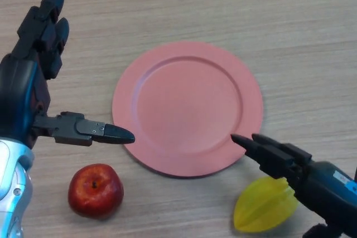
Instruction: Pick up the yellow starfruit and place it on the plate
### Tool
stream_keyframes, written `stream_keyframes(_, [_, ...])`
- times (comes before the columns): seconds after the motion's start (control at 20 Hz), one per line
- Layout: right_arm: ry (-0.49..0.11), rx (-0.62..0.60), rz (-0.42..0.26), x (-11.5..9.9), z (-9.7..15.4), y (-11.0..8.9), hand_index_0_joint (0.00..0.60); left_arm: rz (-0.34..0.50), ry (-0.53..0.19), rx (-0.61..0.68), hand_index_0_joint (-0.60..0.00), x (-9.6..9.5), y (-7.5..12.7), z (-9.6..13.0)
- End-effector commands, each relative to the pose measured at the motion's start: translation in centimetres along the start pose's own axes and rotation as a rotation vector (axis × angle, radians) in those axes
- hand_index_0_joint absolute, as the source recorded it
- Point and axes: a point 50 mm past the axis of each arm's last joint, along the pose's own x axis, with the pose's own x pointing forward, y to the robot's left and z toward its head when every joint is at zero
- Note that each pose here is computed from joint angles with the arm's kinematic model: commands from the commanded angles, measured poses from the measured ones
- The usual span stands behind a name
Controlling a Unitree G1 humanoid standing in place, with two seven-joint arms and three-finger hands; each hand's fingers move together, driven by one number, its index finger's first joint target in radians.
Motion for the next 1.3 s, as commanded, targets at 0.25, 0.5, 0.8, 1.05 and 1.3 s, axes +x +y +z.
stream_keyframes(0.25, [-0.11, -0.037, -0.185, 0.3, 0.6, -1.5, 0.5, 0.033, -0.217, 0.042, 0.0, -0.3, 0.8, 3.1])
stream_keyframes(0.5, [-0.09, -0.021, -0.177, 1.0, -0.9, -0.6, 0.6, 0.033, -0.225, 0.063, 0.0, -0.4, 0.7, 3.3])
stream_keyframes(0.8, [-0.068, -0.068, -0.162, 1.4, -1.3, -0.5, 0.6, 0.042, -0.215, 0.058, 0.0, -0.9, 1.1, 3.2])
stream_keyframes(1.05, [-0.163, -0.103, -0.264, 1.4, 0.6, -2.6, 0.6, 0.048, -0.221, 0.045, 0.0, -1.0, 1.4, 3.3])
stream_keyframes(1.3, [-0.239, -0.184, -0.324, 1.7, 2.7, -4.5, 0.6, 0.052, -0.224, 0.039, 0.0, -0.8, 1.5, 3.2])
